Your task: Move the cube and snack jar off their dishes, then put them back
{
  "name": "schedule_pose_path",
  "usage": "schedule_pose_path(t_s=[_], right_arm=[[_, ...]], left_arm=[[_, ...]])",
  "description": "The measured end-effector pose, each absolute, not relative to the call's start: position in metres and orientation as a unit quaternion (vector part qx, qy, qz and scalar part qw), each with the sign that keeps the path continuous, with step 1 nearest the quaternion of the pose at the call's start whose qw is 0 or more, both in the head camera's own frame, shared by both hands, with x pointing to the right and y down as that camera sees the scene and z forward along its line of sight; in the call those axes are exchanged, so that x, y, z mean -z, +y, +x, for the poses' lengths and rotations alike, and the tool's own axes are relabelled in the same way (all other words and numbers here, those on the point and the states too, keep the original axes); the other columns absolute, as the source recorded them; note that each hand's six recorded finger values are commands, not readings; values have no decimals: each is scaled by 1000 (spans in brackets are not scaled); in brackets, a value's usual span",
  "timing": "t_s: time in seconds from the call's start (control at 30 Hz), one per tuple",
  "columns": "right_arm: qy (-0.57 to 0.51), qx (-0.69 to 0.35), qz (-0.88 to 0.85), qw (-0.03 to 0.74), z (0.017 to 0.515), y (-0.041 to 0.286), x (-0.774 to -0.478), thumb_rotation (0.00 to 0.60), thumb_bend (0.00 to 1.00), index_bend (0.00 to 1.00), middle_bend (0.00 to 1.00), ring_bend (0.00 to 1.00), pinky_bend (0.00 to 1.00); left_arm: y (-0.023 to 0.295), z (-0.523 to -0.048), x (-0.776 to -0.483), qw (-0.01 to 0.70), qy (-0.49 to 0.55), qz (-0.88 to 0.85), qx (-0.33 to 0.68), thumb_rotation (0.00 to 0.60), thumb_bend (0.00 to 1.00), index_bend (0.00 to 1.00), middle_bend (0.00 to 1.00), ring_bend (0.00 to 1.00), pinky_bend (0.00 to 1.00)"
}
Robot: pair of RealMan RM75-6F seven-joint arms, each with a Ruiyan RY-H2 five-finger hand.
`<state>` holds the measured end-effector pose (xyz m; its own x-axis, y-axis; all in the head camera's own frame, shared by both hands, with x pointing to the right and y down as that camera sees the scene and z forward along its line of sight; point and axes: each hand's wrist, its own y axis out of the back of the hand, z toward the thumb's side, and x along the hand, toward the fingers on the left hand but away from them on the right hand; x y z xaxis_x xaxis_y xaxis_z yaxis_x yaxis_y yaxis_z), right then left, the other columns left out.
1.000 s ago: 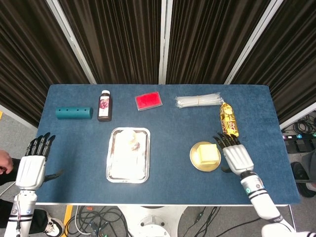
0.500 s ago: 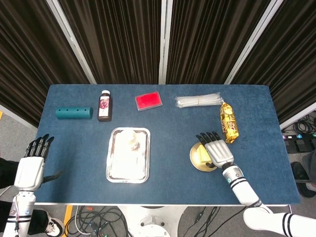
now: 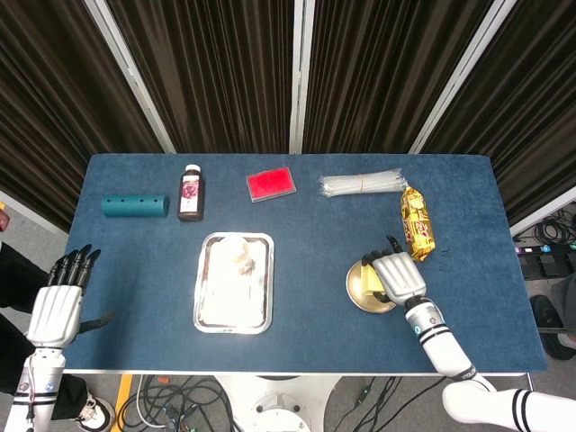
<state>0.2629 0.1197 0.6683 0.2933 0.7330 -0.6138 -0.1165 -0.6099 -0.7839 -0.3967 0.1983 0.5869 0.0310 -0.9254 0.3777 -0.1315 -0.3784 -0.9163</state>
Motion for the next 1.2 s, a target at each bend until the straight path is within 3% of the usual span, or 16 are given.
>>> schedule_pose_path(t_s=[0.27,0.7,0.9,0.97,1.07,1.13,1.2], right_arm=[[-228,-499,-719,426,226,100,-639,600,201,529,475,447,43],[-164,-461,-773,404,145,119,-669,600,177,524,474,439,43],[-145,-471,-774,398,139,130,-682,600,111,418,461,419,43],[-140,-473,-776,394,138,133,-684,600,54,281,359,304,34],[-135,-471,-782,386,137,135,-684,600,0,32,99,38,0],[-136,-469,-785,382,137,135,-683,600,0,0,19,0,0],[-138,-466,-788,379,138,134,-680,600,0,0,1,0,0]], left_arm=[[198,-398,-587,360,428,-618,552,600,0,41,0,0,84],[200,-406,-588,355,431,-617,555,600,0,42,0,0,83],[202,-409,-589,354,431,-617,556,600,0,42,0,0,83],[202,-410,-588,354,432,-616,556,600,0,42,0,0,83],[203,-410,-589,353,432,-616,556,600,0,42,0,0,83],[202,-410,-590,354,431,-617,555,600,0,42,0,0,83],[203,-410,-590,355,430,-617,555,600,0,42,0,0,83]])
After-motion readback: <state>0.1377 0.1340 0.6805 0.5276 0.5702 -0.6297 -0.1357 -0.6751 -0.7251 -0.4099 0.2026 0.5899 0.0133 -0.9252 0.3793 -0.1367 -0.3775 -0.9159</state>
